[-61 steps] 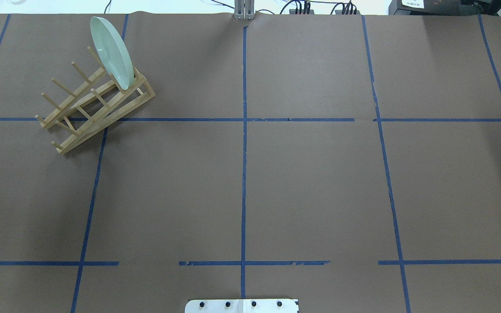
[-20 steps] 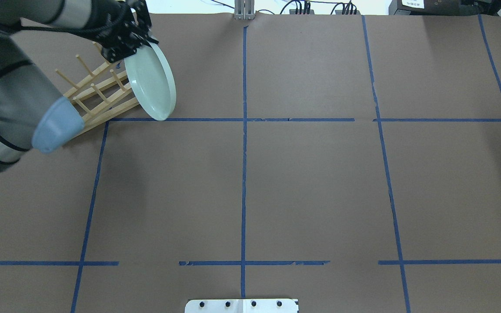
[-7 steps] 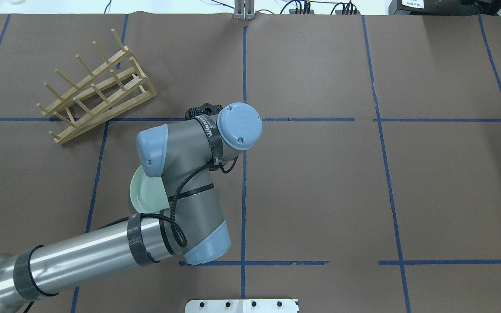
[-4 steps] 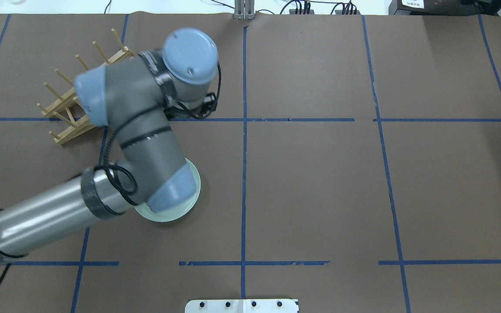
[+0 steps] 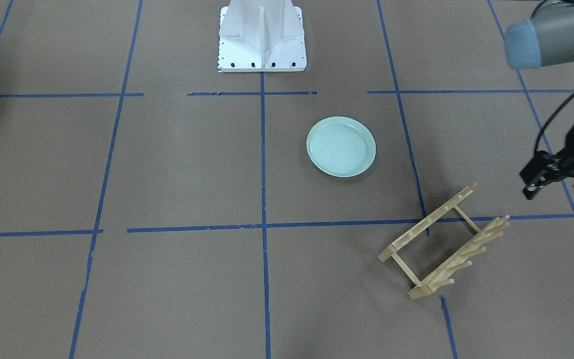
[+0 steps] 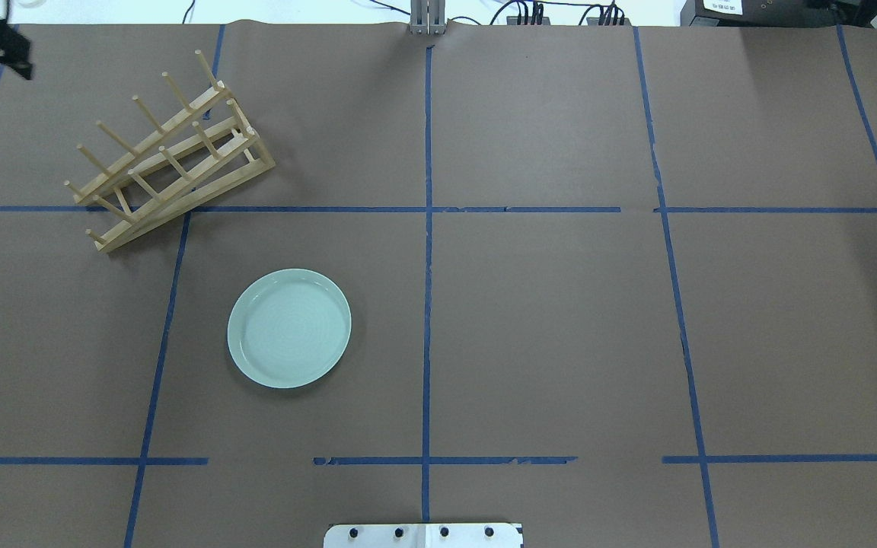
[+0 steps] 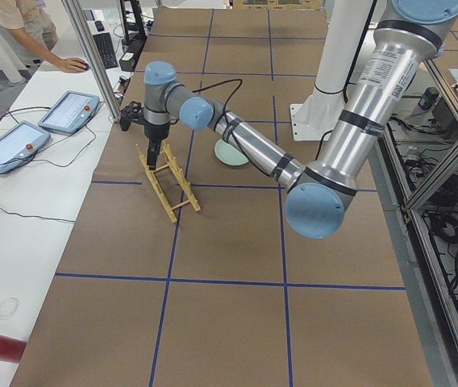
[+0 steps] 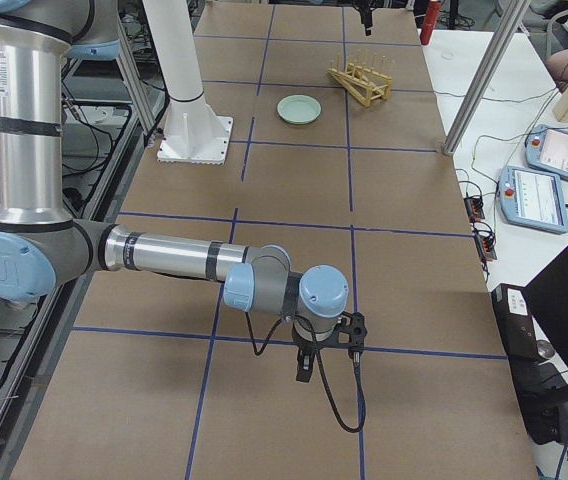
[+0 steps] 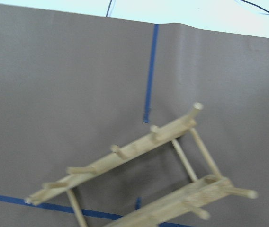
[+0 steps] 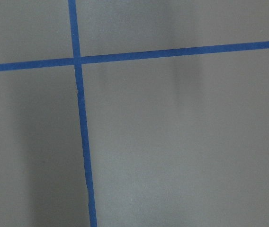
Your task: Place plate on table
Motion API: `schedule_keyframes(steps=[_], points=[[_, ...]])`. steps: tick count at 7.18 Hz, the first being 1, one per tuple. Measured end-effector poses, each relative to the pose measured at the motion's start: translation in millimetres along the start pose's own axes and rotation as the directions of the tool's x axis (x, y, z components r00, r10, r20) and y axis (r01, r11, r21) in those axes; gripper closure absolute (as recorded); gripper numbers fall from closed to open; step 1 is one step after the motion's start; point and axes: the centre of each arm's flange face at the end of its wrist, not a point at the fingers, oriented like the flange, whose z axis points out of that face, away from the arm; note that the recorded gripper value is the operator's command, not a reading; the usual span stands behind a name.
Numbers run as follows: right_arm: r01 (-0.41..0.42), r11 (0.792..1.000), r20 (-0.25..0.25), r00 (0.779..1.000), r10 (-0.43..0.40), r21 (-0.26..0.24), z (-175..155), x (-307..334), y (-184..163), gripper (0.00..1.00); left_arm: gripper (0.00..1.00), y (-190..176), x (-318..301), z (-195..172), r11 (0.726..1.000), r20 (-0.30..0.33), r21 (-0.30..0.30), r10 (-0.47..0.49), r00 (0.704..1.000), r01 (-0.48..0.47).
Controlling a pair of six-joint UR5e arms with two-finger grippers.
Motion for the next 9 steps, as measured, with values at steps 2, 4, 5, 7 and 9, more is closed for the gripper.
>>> schedule_keyframes(steps=[2,4,5,7,9], points=[[0.0,1.0,0.0,1.0,0.0,0.0,0,0,0,0.0,0.0,71,-184,28,0.996,-0.035,-0.073,0.052,0.998,-0.054],[0.0,1.0,0.0,1.0,0.0,0.0,0,0,0,0.0,0.0,145,-250,48,0.992,-0.112,-0.124,-0.002,0.994,-0.012],[0.0,1.0,0.0,1.0,0.0,0.0,0,0,0,0.0,0.0,155,-259,53,0.987,-0.117,-0.157,-0.038,0.992,0.019],[0.0,1.0,0.0,1.0,0.0,0.0,0,0,0,0.0,0.0,158,-260,53,0.982,-0.119,-0.185,-0.067,0.991,0.044],[0.0,1.0,0.0,1.0,0.0,0.0,0,0,0,0.0,0.0,137,-253,47,0.986,-0.118,-0.166,-0.045,0.992,0.025]])
